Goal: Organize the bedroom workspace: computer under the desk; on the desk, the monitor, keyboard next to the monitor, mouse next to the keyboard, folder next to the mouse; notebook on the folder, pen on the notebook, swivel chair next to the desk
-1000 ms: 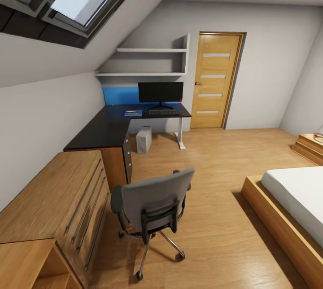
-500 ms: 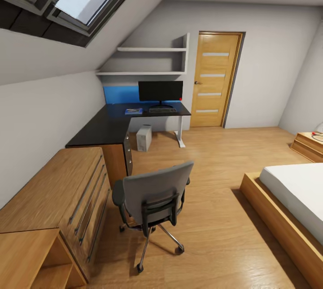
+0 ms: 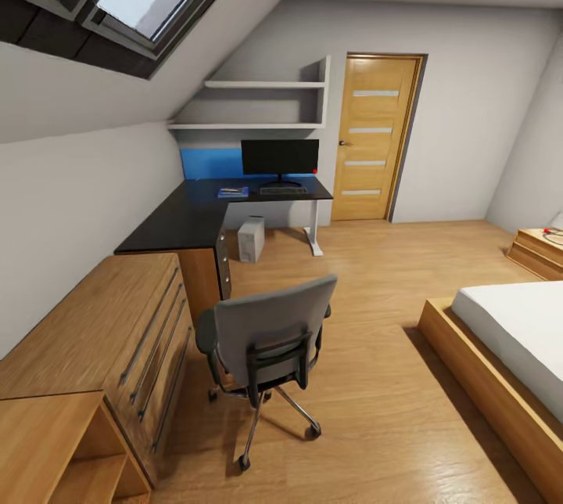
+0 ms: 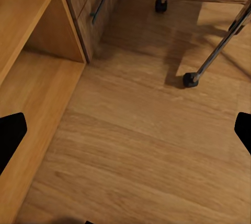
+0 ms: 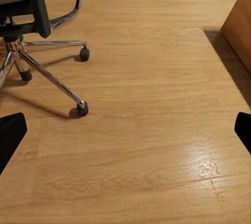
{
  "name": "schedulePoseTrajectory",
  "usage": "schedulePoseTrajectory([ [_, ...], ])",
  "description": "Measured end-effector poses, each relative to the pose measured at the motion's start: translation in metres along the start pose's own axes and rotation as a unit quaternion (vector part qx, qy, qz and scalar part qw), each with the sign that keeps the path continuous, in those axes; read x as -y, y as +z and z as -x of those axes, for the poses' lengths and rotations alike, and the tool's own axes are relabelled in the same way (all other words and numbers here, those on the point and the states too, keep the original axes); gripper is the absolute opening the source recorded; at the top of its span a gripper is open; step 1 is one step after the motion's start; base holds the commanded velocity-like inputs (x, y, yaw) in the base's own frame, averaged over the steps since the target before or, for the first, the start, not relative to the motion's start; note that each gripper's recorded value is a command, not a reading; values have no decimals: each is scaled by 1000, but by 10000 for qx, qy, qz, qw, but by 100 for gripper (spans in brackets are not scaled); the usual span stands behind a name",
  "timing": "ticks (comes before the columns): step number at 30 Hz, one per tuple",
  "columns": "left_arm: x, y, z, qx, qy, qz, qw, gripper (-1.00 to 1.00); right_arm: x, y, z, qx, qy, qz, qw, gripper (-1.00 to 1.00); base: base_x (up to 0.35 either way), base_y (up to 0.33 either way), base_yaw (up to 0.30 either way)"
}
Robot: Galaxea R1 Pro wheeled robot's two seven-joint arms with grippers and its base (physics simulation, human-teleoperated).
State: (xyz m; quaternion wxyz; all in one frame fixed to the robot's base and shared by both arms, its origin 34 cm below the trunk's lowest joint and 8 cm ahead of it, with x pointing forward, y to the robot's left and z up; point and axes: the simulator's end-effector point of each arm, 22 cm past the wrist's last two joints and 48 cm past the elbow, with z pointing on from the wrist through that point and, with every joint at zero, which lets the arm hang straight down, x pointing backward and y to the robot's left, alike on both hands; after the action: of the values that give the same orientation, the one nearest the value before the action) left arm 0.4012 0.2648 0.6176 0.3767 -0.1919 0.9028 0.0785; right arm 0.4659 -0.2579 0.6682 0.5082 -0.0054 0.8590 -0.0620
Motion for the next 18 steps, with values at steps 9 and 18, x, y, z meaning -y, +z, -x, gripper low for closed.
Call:
schedulePoseTrajectory([
  [9, 1, 9, -7, -4, 3, -1, 10000, 100, 1, 7, -9, 9, -9, -11, 10000, 100, -2, 0, 0],
  [18, 15, 19, -10, 18, -94, -116, 9999, 100, -1, 14, -17, 25, -13, -1, 10000, 100, 0, 0, 0],
])
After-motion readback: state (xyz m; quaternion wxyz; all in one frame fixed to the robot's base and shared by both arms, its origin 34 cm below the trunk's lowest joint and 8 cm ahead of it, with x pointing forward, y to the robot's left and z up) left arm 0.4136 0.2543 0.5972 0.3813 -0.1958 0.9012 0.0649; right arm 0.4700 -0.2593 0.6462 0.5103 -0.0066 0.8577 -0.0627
